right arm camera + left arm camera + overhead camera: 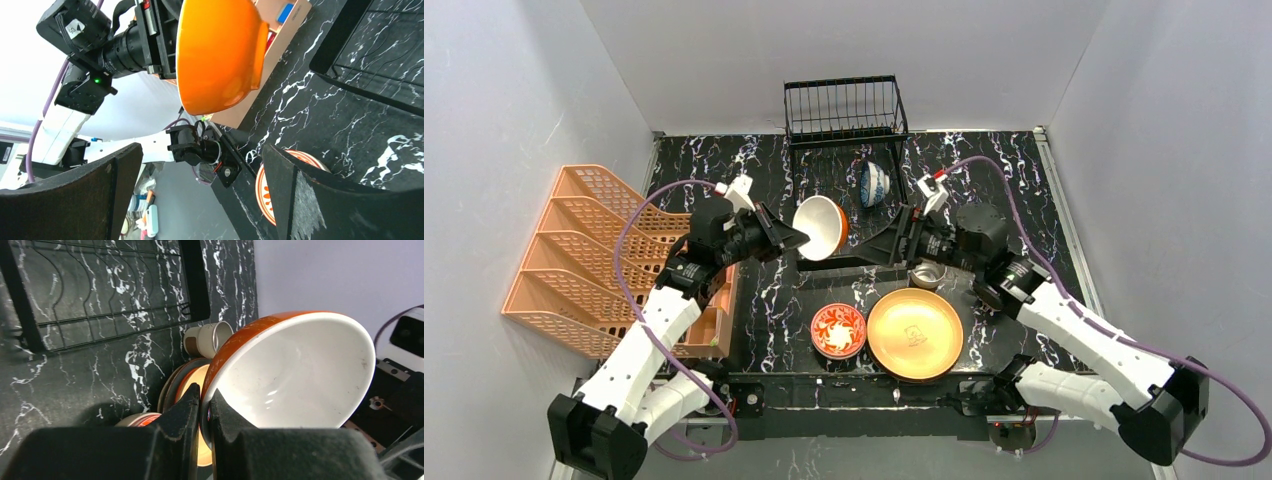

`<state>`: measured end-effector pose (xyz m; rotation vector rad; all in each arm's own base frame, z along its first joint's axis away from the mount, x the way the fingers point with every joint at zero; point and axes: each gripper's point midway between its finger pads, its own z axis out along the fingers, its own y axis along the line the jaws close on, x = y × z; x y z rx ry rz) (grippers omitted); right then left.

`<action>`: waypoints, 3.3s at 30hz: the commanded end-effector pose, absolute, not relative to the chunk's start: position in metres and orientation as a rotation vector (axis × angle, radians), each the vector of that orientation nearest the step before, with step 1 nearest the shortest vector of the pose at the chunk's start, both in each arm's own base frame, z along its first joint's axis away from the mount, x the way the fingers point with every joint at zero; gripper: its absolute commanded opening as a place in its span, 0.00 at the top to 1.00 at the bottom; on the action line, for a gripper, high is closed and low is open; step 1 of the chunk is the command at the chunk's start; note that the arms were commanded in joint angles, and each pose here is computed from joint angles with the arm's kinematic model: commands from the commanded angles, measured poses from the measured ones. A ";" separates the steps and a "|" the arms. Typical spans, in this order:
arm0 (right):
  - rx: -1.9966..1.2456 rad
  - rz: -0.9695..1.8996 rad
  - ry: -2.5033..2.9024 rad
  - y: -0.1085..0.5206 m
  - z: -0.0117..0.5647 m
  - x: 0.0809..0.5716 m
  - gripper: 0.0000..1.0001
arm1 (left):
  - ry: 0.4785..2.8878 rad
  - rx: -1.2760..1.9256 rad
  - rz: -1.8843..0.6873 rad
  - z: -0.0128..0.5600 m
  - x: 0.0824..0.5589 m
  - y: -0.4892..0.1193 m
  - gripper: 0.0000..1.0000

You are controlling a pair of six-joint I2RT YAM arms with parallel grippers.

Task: Load the mixed dishes into the dish rack
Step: Pick up the bowl from the center of the board.

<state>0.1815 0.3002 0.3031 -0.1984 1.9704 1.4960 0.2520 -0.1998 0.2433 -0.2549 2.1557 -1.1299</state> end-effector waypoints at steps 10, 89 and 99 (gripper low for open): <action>-0.190 1.462 1.830 0.345 0.347 0.193 0.01 | 2.077 -0.164 -1.400 0.272 0.236 -0.219 1.00; -0.079 1.193 1.762 0.330 0.359 0.224 0.99 | 2.173 -0.121 -0.901 0.275 0.240 -0.167 0.09; -0.174 0.804 1.887 0.337 0.306 0.270 0.99 | 2.176 -0.168 -0.572 0.261 0.239 -0.119 0.02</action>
